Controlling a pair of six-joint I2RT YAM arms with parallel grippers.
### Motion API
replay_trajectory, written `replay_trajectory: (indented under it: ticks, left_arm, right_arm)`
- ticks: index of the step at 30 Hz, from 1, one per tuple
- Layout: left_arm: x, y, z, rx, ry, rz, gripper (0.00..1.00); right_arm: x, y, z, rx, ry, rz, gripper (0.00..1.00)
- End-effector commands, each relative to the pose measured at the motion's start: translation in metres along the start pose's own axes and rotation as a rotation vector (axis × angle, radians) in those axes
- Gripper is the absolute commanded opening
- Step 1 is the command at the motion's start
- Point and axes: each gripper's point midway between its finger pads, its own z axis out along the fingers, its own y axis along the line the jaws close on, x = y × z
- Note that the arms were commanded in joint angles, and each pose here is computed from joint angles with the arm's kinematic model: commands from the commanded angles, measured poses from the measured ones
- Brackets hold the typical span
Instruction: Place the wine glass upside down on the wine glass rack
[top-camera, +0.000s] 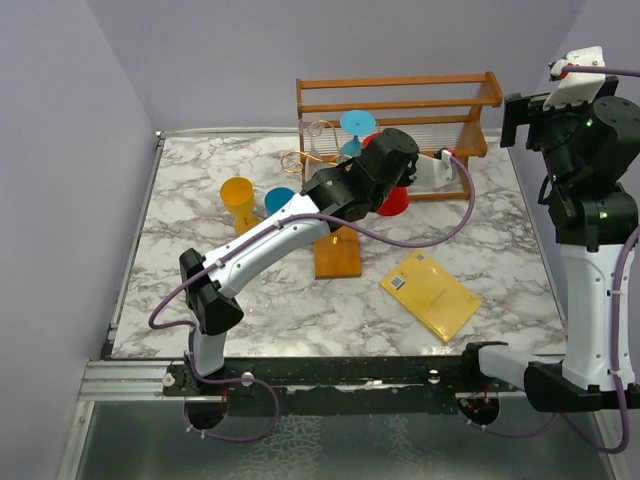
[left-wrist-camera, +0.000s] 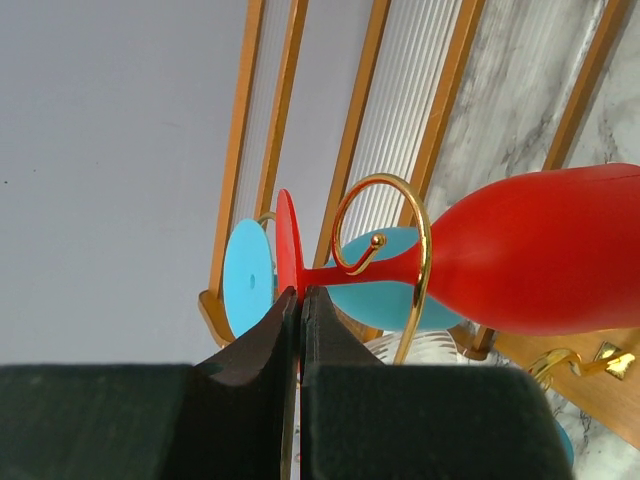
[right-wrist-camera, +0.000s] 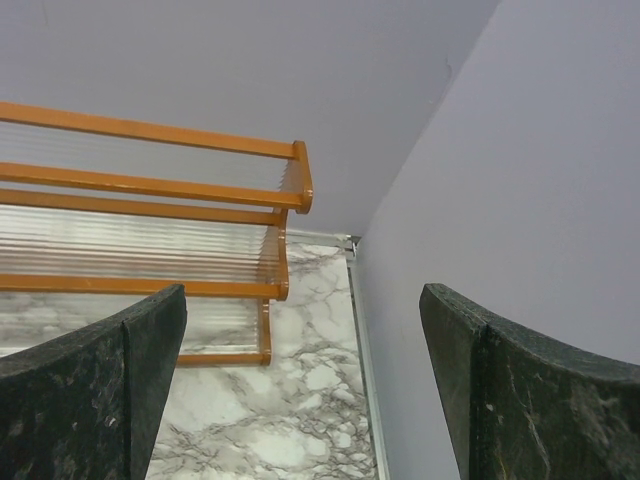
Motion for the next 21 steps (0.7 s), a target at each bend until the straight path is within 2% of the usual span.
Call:
replay_trajectory:
  ticks: [1, 12, 21]
  left_arm:
    - [-0.014, 0.013, -0.024, -0.001, -0.054, -0.002, 0.0]
    - [-0.028, 0.003, -0.04, 0.039, -0.076, 0.044, 0.0]
    - [-0.041, -0.003, -0.035, 0.053, -0.114, 0.045, 0.0]
  right_arm:
    - [-0.004, 0.0, -0.002, -0.011, -0.023, -0.008, 1.0]
    - [-0.003, 0.003, -0.001, -0.026, -0.024, -0.005, 1.0]
    - [-0.003, 0.004, -0.002, -0.038, -0.026, -0.001, 1.0]
